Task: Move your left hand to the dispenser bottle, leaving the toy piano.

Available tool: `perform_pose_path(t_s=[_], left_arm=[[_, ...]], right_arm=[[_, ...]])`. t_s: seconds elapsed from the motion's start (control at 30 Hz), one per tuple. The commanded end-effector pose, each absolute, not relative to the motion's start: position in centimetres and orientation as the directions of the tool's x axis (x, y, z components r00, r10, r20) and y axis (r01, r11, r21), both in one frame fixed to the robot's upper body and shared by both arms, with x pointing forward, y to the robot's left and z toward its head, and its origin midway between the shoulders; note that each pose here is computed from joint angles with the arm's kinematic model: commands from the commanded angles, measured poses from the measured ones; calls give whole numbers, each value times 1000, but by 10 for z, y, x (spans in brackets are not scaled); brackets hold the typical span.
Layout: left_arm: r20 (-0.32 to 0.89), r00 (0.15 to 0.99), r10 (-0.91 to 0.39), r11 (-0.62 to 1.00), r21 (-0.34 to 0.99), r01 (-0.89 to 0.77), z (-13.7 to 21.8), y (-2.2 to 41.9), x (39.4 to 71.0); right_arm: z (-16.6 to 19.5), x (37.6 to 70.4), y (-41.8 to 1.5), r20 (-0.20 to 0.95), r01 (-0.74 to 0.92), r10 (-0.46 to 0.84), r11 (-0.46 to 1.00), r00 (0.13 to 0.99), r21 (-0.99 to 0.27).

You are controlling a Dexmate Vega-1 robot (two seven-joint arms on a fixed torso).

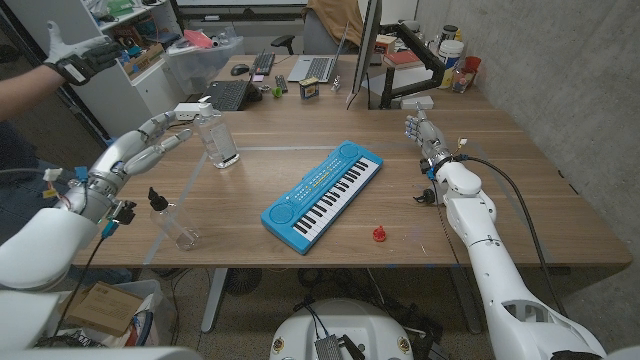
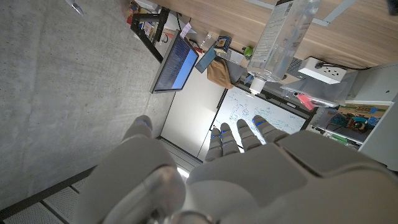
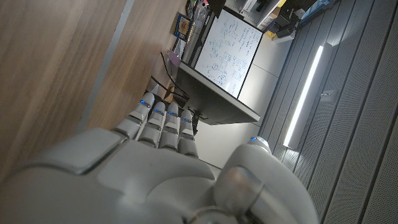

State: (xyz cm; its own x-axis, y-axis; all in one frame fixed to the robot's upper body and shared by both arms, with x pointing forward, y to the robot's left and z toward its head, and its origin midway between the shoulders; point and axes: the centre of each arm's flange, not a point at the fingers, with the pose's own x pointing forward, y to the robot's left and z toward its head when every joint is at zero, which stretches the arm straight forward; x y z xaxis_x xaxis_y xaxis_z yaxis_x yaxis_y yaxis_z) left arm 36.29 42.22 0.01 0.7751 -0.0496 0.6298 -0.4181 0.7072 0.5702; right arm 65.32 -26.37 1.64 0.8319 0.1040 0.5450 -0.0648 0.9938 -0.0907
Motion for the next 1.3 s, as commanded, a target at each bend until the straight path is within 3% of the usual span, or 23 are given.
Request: perform_pose_path(t_s=[0.03,1.3], left_arm=[[613,789,-45,681,596,-425,0,419,357],[547,837,-2,513,719,-469,-1,412,337]], right_arm=[[20,657,-264,548,-74,110,993,829,-88],[30,664,-269,563,-63,103,994,820,-90]])
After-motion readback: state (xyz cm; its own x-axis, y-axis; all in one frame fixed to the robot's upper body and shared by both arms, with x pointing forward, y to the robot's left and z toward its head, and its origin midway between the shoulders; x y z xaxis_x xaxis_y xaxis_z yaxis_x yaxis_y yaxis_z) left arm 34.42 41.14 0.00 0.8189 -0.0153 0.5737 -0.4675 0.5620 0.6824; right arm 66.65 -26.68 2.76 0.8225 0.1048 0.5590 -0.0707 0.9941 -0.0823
